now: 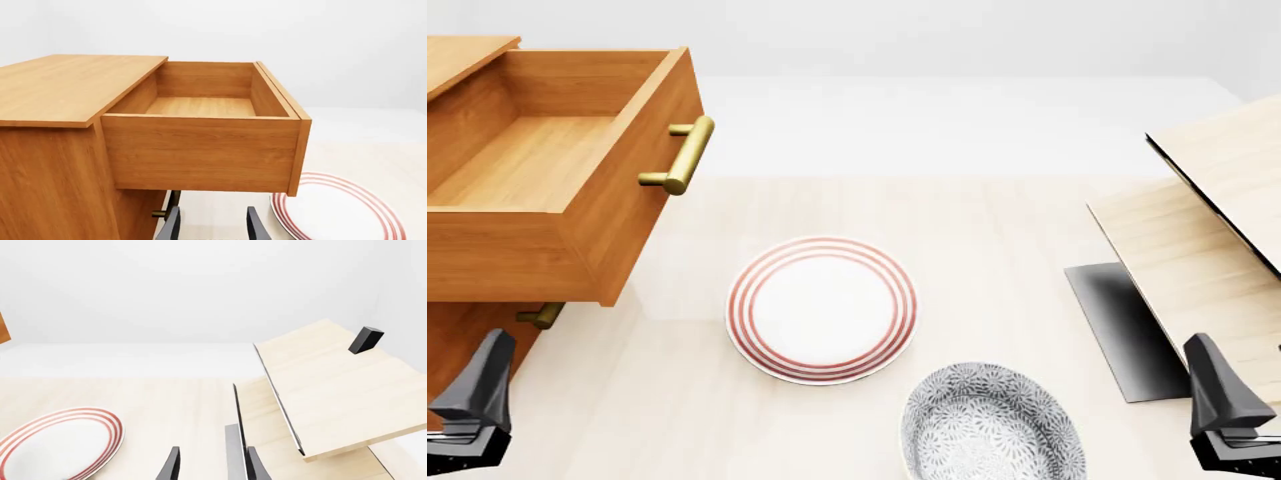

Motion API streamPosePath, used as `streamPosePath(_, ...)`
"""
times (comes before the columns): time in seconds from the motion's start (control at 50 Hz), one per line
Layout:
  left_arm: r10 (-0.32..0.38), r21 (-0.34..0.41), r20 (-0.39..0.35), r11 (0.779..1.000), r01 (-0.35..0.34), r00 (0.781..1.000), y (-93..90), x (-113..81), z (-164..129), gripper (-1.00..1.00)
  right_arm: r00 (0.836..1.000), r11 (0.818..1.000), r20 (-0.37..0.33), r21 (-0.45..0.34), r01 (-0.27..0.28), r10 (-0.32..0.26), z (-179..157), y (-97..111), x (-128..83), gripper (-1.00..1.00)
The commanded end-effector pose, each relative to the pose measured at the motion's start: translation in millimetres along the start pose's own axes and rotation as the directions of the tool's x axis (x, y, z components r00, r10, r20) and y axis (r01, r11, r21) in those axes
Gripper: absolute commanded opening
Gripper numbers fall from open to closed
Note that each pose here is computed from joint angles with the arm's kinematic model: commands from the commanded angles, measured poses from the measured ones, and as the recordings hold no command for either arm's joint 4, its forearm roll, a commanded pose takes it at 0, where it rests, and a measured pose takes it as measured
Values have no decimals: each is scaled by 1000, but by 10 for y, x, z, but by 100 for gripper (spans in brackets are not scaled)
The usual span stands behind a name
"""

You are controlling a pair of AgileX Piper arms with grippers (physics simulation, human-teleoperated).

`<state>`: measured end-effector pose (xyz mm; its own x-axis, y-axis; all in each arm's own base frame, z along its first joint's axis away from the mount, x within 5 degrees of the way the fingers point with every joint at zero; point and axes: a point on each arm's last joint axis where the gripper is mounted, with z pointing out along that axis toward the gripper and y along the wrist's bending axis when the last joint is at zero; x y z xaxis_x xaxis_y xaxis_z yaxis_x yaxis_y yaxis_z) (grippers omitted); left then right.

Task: Close the top drawer of the cabinet.

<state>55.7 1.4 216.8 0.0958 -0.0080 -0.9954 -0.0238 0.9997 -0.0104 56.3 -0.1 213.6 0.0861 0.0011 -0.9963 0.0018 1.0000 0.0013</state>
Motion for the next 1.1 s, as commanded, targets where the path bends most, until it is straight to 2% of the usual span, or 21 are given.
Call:
streamPosePath(0.02, 12, 30, -8, 999, -12, 1000, -17, 23, 2, 100, 1000, 1000, -2, -1, -2, 2, 3, 1, -5, 100)
streamPosePath(0.12, 35, 52, -22, 998, -34, 999, -29, 42, 14, 100, 1000, 1000, -3, -1, -5, 5, 2, 1, -3, 100)
streamPosePath(0.26, 70, 14, -19, 997, -70, 997, -7, 34, 37, 100, 1000, 1000, -2, -1, -4, 4, 3, 1, -4, 100)
streamPosePath(0.44, 129, 14, -4, 992, -129, 992, -7, 24, 2, 100, 1000, 1000, -2, -1, -4, 4, 8, 1, -6, 100)
streamPosePath(0.5, 174, 41, 0, 984, -174, 985, -22, 29, 1, 100, 1000, 1000, -3, -1, -6, 6, 12, 1, -6, 100)
streamPosePath(0.56, 222, 53, 47, 973, -225, 974, -35, -21, -2, 100, 1000, 1000, -3, -1, -6, 6, 14, 1, -7, 100)
streamPosePath(0.82, 213, 112, 80, 969, -221, 974, -69, -172, -20, 100, 1000, 1000, -3, -1, -6, 6, 22, 1, -8, 100)
streamPosePath(0.96, 170, 159, 99, 970, -184, 980, -90, -297, -40, 100, 1000, 1000, -3, -1, -5, 5, 21, 1, -8, 100)
streamPosePath(1.0, 155, 177, 95, 970, -170, 983, -98, -316, -40, 100, 1000, 1000, -3, -1, -5, 5, 21, 1, -8, 100)
streamPosePath(1.1, 41, 199, 72, 979, -55, 997, -107, -442, -25, 100, 1000, 1000, -3, -1, -5, 5, 19, 1, -7, 100)
